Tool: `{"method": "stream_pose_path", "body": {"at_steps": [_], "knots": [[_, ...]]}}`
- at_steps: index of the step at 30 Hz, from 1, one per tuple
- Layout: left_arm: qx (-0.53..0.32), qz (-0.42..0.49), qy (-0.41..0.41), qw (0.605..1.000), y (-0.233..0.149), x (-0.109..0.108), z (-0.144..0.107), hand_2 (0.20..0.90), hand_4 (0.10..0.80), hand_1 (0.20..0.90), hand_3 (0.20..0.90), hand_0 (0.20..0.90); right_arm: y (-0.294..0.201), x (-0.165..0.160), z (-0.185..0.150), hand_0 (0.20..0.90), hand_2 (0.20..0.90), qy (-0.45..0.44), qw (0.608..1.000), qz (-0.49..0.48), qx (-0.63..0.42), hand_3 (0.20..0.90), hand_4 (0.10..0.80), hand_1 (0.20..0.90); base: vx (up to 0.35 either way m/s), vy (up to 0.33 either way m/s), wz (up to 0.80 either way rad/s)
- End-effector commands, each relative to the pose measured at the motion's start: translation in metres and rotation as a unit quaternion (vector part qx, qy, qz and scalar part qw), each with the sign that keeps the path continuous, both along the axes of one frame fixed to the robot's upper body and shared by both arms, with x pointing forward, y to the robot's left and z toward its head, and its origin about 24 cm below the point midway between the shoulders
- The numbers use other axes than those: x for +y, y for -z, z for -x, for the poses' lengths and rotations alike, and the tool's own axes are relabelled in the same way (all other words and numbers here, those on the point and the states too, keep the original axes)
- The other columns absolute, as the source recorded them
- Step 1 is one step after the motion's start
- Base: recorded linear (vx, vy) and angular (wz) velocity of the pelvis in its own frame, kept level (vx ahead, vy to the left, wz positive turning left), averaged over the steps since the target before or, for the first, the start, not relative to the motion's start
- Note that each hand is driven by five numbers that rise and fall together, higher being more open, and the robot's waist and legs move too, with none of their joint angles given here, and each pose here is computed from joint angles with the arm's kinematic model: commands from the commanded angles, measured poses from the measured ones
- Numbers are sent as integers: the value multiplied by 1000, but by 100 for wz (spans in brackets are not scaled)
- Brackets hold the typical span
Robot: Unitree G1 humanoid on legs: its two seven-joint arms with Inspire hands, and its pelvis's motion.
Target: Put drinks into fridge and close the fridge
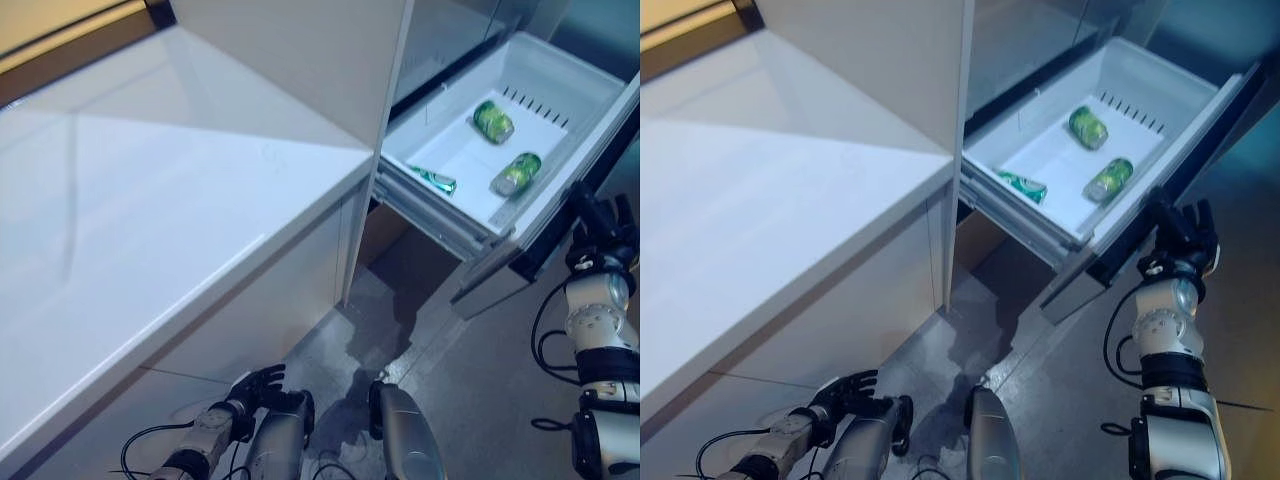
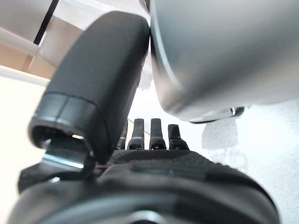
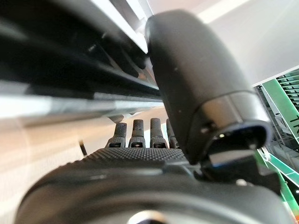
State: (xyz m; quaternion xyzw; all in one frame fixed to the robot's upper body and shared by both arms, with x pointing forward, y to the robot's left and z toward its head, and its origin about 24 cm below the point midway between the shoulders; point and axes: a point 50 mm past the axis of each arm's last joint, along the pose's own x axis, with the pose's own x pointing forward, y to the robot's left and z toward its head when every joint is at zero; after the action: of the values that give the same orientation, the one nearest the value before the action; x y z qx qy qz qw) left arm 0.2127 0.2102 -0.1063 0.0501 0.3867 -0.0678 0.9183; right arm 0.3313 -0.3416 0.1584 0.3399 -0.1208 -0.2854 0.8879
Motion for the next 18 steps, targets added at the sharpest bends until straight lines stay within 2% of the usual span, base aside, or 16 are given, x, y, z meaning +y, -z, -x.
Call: {"method": "stream_pose_path", "body": {"at_steps": [1, 4, 10, 14, 18], "knots": [[13, -10, -17, 1000, 8, 5, 20, 900, 800, 900, 900, 900, -49, 27, -19, 900, 900, -114, 988, 52, -85, 900, 800, 900, -77, 80, -36], [0, -2, -31, 1000, 5, 4, 16, 900, 800, 900, 900, 900, -66, 49, -27, 900, 900, -186, 972, 86, -113, 900, 800, 900, -71, 88, -5], [0, 0, -35, 999, 4, 9, 19, 900, 800, 900, 900, 900, -92, 94, -36, 900, 900, -327, 914, 176, -162, 900, 800, 900, -26, 46, -10], [-4, 1, -33, 999, 2, 13, 19, 900, 800, 900, 900, 900, -117, 117, -42, 900, 900, -360, 888, 225, -176, 900, 800, 900, -36, 21, 9], [-8, 1, -30, 1000, -1, 15, 15, 900, 800, 900, 900, 900, -138, 129, -47, 900, 900, -359, 879, 259, -178, 900, 800, 900, -6, 1, 11]]}}
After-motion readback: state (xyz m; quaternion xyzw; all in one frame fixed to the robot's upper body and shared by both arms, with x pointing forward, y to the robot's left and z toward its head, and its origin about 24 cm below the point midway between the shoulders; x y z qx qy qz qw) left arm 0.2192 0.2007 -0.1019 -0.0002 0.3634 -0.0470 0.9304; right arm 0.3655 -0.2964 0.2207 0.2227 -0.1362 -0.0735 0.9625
